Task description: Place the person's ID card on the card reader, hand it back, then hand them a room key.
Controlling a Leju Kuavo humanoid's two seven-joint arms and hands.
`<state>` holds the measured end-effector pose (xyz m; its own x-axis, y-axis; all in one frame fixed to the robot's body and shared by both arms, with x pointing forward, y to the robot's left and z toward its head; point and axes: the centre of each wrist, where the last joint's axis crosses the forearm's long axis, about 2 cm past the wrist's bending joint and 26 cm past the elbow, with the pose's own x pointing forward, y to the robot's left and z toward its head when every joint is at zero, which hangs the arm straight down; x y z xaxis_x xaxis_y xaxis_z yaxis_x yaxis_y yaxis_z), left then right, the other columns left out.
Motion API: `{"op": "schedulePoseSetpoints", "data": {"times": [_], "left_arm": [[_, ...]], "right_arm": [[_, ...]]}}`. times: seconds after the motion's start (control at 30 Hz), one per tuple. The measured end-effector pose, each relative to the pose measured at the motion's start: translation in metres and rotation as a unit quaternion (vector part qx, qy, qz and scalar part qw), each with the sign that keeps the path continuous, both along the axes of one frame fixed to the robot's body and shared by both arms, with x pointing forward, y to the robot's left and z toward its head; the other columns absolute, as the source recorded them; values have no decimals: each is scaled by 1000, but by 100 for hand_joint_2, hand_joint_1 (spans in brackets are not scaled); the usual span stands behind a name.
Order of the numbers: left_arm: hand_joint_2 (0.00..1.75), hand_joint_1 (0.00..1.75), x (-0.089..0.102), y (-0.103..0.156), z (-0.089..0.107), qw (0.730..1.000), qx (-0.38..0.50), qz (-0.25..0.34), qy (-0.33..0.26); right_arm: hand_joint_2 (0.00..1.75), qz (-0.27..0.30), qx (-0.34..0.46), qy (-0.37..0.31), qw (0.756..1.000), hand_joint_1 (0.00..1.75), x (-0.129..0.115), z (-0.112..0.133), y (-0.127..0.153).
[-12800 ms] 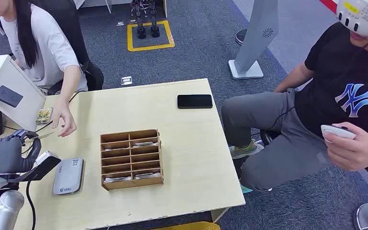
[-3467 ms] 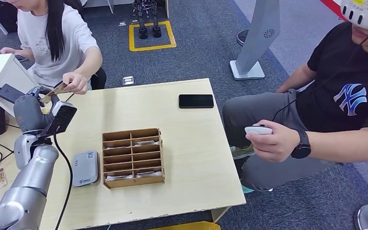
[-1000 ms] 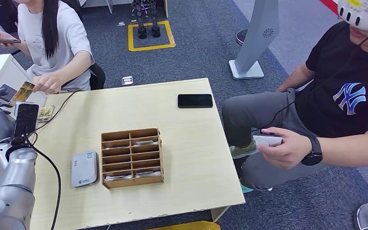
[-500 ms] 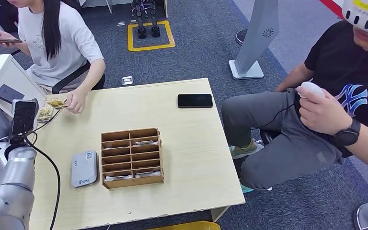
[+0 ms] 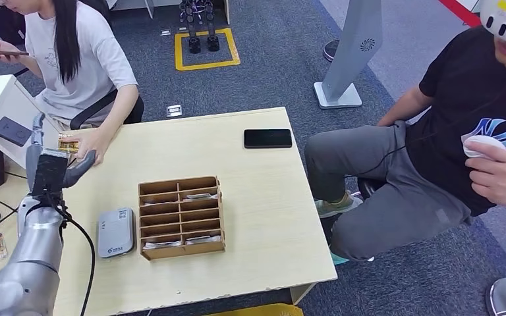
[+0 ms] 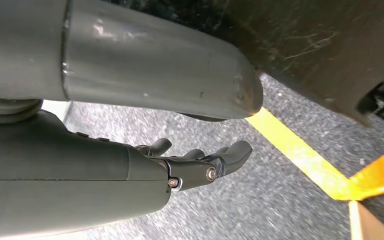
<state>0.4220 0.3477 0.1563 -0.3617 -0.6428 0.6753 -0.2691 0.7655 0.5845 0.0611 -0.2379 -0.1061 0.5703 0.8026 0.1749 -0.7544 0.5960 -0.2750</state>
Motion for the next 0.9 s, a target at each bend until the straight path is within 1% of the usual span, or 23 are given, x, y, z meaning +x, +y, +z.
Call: {"op": "schedulePoseSetpoints", "data": {"times": [0.1, 0.2, 0.27, 0.37, 0.47, 0.57, 0.83, 0.9], "left_arm": [[175, 0, -20, -31, -5, 996, 49, -77, -6], [175, 0, -45, -51, -3, 986, 106, -121, -47], [175, 0, -67, -53, -9, 979, 135, -134, -74], [175, 0, -103, -46, -23, 969, 179, -131, -108], [175, 0, -131, -38, -33, 964, 200, -133, -116], [175, 0, -144, -36, -36, 961, 206, -140, -117], [175, 0, -159, -34, -36, 956, 221, -149, -124], [175, 0, -172, -33, -42, 953, 234, -147, -127]], "right_arm": [[0, -12, 0, 2, 1000, 0, -2, 0, -2], [0, -22, 0, -3, 1000, 0, -3, -1, -4], [0, -29, 2, -8, 1000, 0, -3, -1, -5], [0, -35, 1, -11, 999, 0, -4, -1, -7], [0, -39, -1, -9, 999, 0, -6, -1, -8], [0, -42, -1, -8, 999, 0, -6, -2, -9], [0, -46, -3, -6, 999, 0, -6, -2, -10], [0, -51, -5, -3, 999, 0, -6, -2, -10]]}}
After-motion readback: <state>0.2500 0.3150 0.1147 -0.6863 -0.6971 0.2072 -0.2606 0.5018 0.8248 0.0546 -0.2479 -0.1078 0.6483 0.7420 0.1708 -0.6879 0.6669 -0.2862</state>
